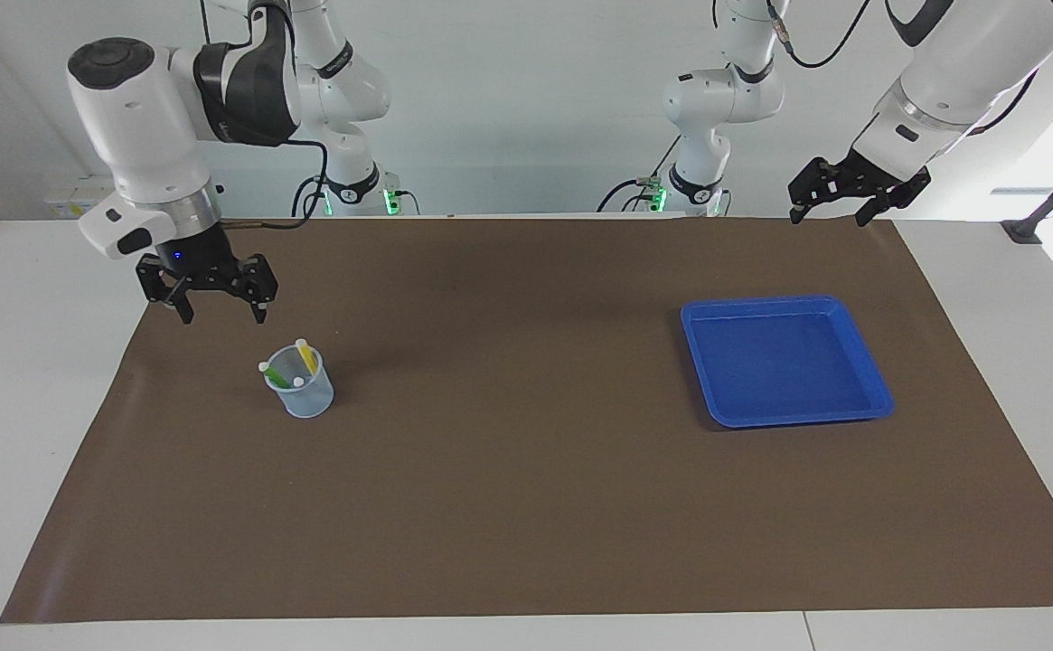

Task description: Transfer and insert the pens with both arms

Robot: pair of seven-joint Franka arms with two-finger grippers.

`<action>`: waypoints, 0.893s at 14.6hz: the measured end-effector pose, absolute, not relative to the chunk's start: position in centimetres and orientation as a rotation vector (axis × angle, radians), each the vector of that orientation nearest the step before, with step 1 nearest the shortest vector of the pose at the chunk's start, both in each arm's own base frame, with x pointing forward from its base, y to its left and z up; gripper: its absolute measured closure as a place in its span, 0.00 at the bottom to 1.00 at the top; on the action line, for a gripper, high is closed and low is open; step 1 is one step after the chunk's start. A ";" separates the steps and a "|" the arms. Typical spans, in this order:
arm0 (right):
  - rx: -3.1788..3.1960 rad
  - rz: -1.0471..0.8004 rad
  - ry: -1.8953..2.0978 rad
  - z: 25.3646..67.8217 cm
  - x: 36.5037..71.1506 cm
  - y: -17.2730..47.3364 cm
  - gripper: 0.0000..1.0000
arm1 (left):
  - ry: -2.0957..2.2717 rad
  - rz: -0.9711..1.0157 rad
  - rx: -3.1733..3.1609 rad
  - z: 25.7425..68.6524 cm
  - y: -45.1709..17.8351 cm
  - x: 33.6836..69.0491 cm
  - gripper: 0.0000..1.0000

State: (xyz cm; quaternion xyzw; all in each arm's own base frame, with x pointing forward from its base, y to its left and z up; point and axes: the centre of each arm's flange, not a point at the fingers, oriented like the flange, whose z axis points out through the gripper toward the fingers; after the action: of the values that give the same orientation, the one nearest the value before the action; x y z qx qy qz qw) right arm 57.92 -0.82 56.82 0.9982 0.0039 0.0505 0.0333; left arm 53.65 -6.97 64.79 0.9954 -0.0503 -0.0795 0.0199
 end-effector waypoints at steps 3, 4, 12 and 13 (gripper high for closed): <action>3.084 0.072 -0.054 58.7 56.6 -0.5 0.00 | -0.155 -0.231 3.089 64.9 -7.0 53.8 0.00; 3.084 0.059 -0.066 59.2 56.1 -0.4 0.00 | -0.155 -0.228 3.089 65.0 -7.0 53.8 0.00; 3.122 0.002 -0.087 60.1 54.7 -0.2 0.00 | -0.151 -0.192 3.093 66.1 -6.8 53.4 0.00; 3.122 0.002 -0.088 60.1 54.7 -0.2 0.00 | -0.150 -0.192 3.093 66.1 -6.8 53.4 0.00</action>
State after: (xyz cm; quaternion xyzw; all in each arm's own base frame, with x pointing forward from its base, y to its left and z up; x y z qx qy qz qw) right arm 54.68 -0.21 60.06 0.9996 -0.0281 0.0006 0.0092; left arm 53.36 -6.77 66.10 0.9967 -0.0485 -0.0619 0.0194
